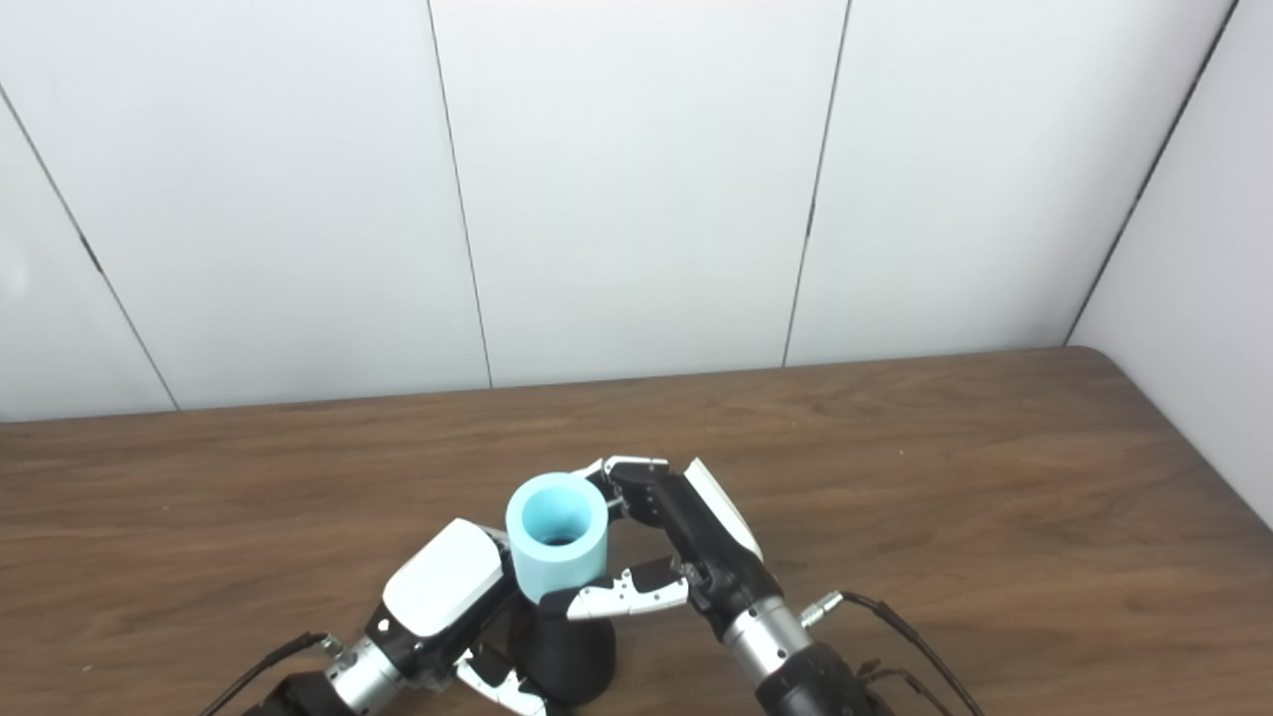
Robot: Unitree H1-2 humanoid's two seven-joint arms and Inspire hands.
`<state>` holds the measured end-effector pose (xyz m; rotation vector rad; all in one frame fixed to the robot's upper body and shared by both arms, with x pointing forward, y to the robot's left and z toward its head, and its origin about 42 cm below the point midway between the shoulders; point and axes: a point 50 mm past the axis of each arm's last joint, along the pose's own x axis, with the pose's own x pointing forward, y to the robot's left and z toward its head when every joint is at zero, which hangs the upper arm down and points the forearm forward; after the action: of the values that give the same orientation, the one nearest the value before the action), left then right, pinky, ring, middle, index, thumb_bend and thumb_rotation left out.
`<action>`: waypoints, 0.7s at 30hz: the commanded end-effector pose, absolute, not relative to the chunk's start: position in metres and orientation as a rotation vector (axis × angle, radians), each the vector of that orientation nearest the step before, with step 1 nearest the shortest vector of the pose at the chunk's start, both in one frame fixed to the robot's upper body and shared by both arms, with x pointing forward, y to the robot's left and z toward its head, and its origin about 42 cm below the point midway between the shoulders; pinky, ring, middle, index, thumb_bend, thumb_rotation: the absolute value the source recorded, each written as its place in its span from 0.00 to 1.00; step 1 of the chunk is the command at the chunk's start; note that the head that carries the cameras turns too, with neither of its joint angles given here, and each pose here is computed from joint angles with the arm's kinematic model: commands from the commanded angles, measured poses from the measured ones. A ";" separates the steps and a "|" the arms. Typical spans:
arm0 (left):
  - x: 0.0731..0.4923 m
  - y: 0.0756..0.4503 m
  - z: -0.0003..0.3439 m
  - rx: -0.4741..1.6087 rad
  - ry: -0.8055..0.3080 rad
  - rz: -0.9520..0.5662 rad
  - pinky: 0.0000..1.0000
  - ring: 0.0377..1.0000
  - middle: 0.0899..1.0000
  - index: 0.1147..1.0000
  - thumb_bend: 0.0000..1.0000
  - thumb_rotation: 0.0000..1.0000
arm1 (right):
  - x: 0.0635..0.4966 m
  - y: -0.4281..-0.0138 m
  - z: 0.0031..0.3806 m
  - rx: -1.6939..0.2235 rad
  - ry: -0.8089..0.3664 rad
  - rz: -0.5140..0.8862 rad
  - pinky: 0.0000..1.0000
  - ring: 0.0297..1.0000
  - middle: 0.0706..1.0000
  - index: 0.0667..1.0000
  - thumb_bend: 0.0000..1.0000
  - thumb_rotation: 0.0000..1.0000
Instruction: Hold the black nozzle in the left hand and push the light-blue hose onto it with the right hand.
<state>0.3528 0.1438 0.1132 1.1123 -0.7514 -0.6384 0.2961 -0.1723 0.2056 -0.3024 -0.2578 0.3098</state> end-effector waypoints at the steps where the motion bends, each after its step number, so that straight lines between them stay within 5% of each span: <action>1: 0.292 0.156 0.043 1.032 -0.547 -0.734 0.38 0.44 0.44 0.41 0.52 0.00 | 0.296 -0.175 0.216 -0.337 -0.289 0.275 0.57 0.67 0.66 0.45 0.51 0.12; 8: 0.292 0.157 0.042 1.036 -0.553 -0.729 0.37 0.43 0.45 0.40 0.52 0.00 | 0.295 -0.174 0.217 -0.347 -0.293 0.255 0.58 0.71 0.70 0.46 0.52 0.13; 10: 0.292 0.157 0.042 1.037 -0.550 -0.731 0.37 0.43 0.45 0.40 0.52 0.00 | 0.294 -0.173 0.218 -0.353 -0.295 0.247 0.62 0.74 0.73 0.66 0.77 0.07; 12: 0.292 0.157 0.042 1.039 -0.547 -0.734 0.37 0.44 0.45 0.40 0.52 0.00 | 0.294 -0.173 0.218 -0.346 -0.285 0.242 0.65 0.76 0.75 0.72 0.82 0.08; 21: 0.292 0.157 0.042 1.035 -0.552 -0.733 0.37 0.43 0.45 0.40 0.52 0.00 | 0.294 -0.173 0.218 -0.332 -0.273 0.221 0.69 0.77 0.77 0.77 0.86 0.12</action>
<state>0.3525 0.1440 0.1133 1.1115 -0.7521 -0.6396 0.2908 -0.1744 0.1995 -0.3461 -0.1915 0.2529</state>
